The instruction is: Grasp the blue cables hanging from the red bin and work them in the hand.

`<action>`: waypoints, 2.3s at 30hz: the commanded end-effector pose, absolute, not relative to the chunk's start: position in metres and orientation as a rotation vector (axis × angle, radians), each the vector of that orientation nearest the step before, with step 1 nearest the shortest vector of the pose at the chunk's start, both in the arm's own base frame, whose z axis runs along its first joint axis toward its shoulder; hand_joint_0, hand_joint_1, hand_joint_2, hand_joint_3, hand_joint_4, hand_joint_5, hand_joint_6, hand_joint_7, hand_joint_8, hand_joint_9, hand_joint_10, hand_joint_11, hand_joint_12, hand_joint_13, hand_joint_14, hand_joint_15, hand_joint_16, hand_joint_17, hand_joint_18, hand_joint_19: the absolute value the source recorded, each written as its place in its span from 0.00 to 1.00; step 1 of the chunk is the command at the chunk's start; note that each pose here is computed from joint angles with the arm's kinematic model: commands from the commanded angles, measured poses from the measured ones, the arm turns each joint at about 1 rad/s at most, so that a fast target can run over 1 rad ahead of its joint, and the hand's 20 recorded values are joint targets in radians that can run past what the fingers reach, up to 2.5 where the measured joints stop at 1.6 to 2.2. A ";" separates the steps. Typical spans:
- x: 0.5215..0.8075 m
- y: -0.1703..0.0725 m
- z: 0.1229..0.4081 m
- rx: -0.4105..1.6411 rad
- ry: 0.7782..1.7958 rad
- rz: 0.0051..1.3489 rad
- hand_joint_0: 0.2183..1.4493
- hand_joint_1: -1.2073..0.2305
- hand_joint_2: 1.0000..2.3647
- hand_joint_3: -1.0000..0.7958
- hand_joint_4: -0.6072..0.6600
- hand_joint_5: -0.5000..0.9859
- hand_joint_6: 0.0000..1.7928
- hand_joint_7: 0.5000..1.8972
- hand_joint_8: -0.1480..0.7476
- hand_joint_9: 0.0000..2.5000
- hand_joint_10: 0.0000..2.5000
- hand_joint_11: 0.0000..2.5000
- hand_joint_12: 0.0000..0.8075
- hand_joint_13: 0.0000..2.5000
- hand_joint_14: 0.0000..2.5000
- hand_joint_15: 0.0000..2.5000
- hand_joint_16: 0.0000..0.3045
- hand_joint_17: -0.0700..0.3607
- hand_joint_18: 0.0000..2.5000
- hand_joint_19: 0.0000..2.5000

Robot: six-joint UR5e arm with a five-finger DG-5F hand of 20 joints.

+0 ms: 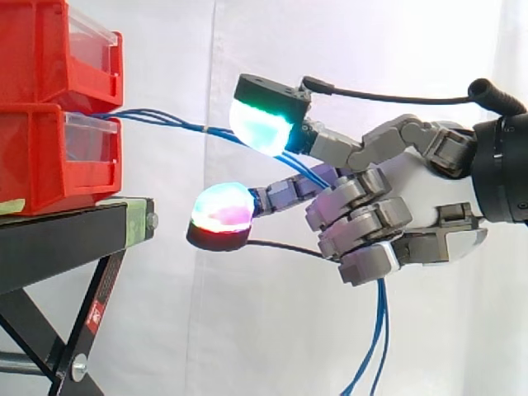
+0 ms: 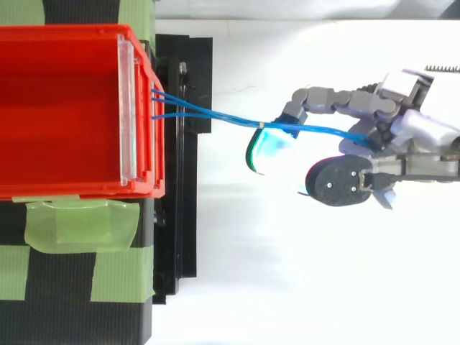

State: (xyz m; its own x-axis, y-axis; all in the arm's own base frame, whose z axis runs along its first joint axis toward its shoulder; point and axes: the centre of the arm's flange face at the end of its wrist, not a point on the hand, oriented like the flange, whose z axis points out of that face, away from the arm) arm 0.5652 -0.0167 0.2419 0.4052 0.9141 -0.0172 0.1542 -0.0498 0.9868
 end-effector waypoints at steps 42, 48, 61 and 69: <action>0.572 -0.012 0.250 1.461 0.994 0.869 0.51 0.42 0.00 0.04 0.63 0.49 0.03 0.60 0.66 0.73 1.00 1.00 0.68 0.77 1.00 0.57 0.68 0.52 1.00 0.31; 0.572 -0.012 0.250 1.461 0.996 0.870 0.50 0.42 0.00 0.03 0.64 0.50 0.01 0.61 0.66 0.73 1.00 1.00 0.68 0.77 1.00 0.58 0.68 0.52 1.00 0.31; 0.572 -0.012 0.250 1.461 0.996 0.870 0.51 0.43 0.00 0.05 0.64 0.51 0.00 0.61 0.67 0.73 1.00 1.00 0.69 0.77 1.00 0.57 0.68 0.52 1.00 0.31; 0.572 -0.012 0.250 1.461 0.994 0.869 0.51 0.44 0.00 0.06 0.65 0.51 0.00 0.61 0.67 0.73 1.00 1.00 0.68 0.77 1.00 0.58 0.68 0.52 1.00 0.31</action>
